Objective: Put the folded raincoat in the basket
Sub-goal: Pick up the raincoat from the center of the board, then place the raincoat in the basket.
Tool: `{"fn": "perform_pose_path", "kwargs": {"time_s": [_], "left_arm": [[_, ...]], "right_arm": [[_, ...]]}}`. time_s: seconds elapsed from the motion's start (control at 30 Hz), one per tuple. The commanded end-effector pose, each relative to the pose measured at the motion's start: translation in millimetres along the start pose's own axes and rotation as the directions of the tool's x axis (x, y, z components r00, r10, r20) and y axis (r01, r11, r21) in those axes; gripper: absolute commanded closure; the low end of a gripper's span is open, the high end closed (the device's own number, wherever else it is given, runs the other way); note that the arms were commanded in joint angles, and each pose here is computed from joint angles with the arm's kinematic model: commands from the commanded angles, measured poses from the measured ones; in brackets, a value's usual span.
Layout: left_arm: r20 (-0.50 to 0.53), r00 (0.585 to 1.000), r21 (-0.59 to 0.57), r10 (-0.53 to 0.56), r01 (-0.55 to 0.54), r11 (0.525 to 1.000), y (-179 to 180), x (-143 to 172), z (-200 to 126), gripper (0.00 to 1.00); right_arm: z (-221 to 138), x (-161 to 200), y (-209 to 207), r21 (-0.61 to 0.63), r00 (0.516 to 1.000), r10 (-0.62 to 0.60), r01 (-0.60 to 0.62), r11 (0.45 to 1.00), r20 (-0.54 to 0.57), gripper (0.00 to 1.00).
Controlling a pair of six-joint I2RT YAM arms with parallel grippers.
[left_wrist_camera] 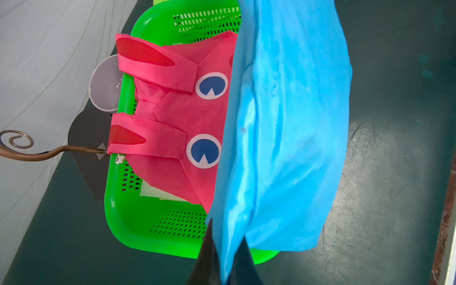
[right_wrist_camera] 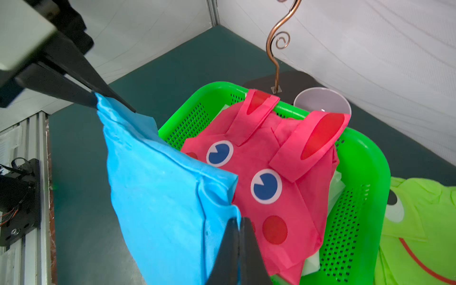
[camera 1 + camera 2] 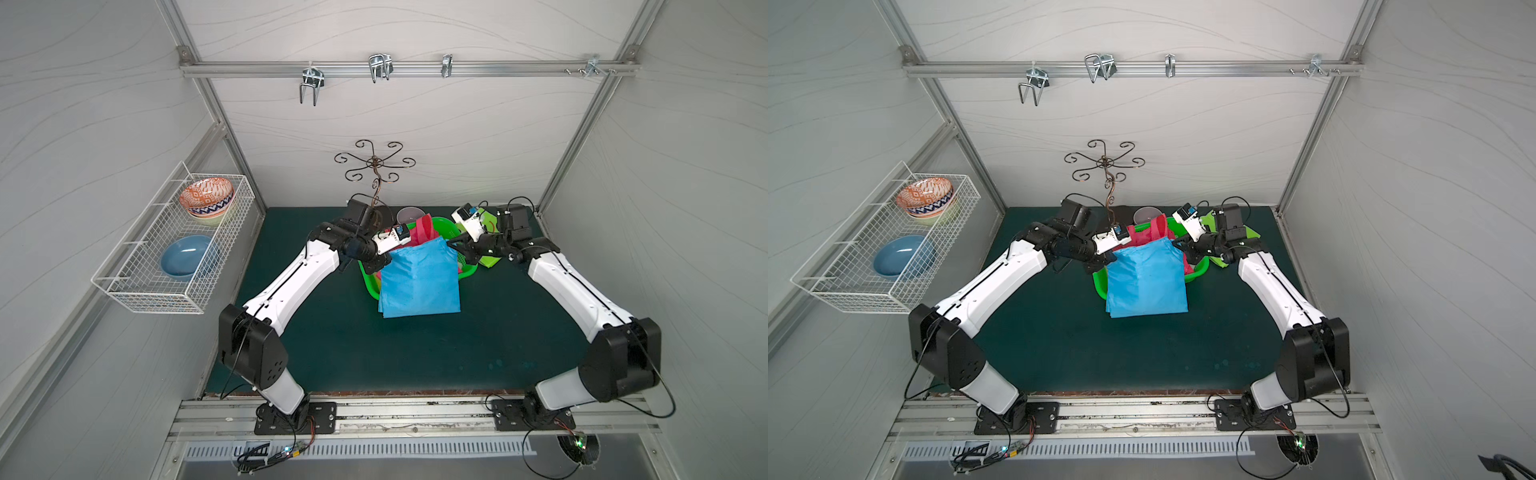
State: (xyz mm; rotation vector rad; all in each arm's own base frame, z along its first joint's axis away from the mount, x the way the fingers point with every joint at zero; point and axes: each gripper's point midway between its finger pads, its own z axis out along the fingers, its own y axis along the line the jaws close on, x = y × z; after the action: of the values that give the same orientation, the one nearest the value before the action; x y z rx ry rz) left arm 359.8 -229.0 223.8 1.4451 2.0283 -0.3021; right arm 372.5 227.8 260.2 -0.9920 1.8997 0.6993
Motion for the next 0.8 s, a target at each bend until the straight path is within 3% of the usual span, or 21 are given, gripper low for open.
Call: {"fn": "perform_pose_path", "kwargs": {"time_s": [0.0,0.43,0.77], "left_arm": [[0.072,0.997,-0.013,0.021,-0.021,1.000,18.2,-22.0,-8.3,1.00],[0.076,0.997,-0.032,-0.002,0.005,0.999,66.9,-26.2,21.1,1.00],[-0.025,1.000,-0.118,-0.011,0.008,0.993,102.6,-6.8,52.3,1.00]], "right_arm": [[1.9,-26.1,-13.0,0.003,0.998,-0.037,0.037,0.999,0.059,1.00],[53.3,-35.4,-68.8,0.017,0.997,-0.073,0.073,0.997,0.024,1.00],[78.6,-19.6,-104.5,0.100,0.997,-0.079,0.078,0.992,0.009,1.00]]}}
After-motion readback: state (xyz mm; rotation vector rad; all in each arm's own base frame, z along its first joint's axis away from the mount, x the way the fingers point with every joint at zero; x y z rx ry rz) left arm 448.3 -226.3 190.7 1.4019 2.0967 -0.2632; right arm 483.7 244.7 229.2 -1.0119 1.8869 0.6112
